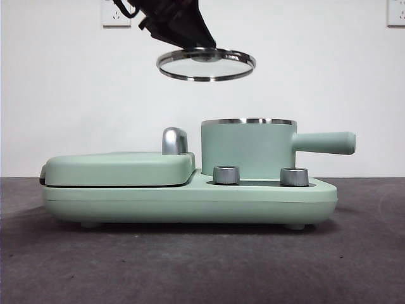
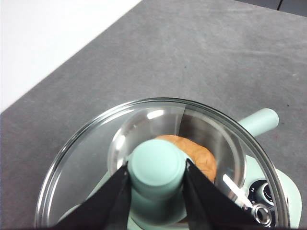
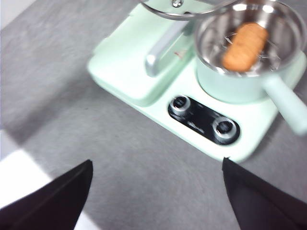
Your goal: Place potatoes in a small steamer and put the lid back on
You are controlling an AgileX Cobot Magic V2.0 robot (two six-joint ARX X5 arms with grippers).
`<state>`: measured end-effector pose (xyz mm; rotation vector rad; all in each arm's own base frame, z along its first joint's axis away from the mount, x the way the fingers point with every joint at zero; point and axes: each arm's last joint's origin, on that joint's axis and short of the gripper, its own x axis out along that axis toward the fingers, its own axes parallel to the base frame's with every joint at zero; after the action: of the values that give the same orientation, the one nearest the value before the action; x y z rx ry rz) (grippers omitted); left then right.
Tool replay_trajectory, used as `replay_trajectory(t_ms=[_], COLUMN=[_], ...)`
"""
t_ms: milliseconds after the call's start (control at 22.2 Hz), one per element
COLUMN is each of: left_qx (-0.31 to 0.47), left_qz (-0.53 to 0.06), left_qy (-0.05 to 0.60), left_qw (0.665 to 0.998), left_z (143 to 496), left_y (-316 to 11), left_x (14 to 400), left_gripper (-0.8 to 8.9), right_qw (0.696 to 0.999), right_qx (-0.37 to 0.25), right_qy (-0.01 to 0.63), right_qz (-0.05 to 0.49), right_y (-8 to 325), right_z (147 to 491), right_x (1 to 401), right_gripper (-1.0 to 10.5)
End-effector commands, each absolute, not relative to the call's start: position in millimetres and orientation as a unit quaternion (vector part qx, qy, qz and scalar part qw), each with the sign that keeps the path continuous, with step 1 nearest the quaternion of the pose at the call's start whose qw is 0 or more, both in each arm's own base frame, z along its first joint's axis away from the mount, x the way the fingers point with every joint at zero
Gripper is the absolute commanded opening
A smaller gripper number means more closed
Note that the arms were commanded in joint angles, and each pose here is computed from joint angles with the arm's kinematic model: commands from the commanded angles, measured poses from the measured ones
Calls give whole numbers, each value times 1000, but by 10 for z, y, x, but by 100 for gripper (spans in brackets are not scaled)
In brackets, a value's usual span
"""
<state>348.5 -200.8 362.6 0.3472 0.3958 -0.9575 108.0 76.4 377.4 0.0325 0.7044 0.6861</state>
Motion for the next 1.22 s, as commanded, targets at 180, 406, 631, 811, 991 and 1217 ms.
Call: replay_trajectory(t_ms=[180, 406, 631, 811, 991, 1217], left_qx=[166, 164, 166, 164, 163, 154], left_qz=[-477, -484, -493, -501, -501, -529], left_qy=[162, 154, 147, 134, 117, 109], left_qw=[848, 846, 841, 839, 842, 827], left_z=[3599, 3526, 3424, 3380, 3354, 3287], left_y=[-2149, -2254, -2376, -2438, -2471, -2514], left_x=[3565, 3603, 3644, 3677, 3725, 3761], left_gripper=[15, 15, 15, 15, 14, 14], right_qw=[900, 908, 912, 915, 915, 915], right_qx=[48, 69, 83, 85, 86, 86], right_qy=[321, 315, 311, 303, 301, 301], right_qz=[291, 266, 254, 254, 255, 254], right_y=[608, 510, 452, 430, 428, 428], right_z=[3484, 3288, 3171, 3165, 3167, 3167], right_x=[849, 724, 648, 617, 614, 616], right_gripper=[430, 430, 430, 429, 429, 429])
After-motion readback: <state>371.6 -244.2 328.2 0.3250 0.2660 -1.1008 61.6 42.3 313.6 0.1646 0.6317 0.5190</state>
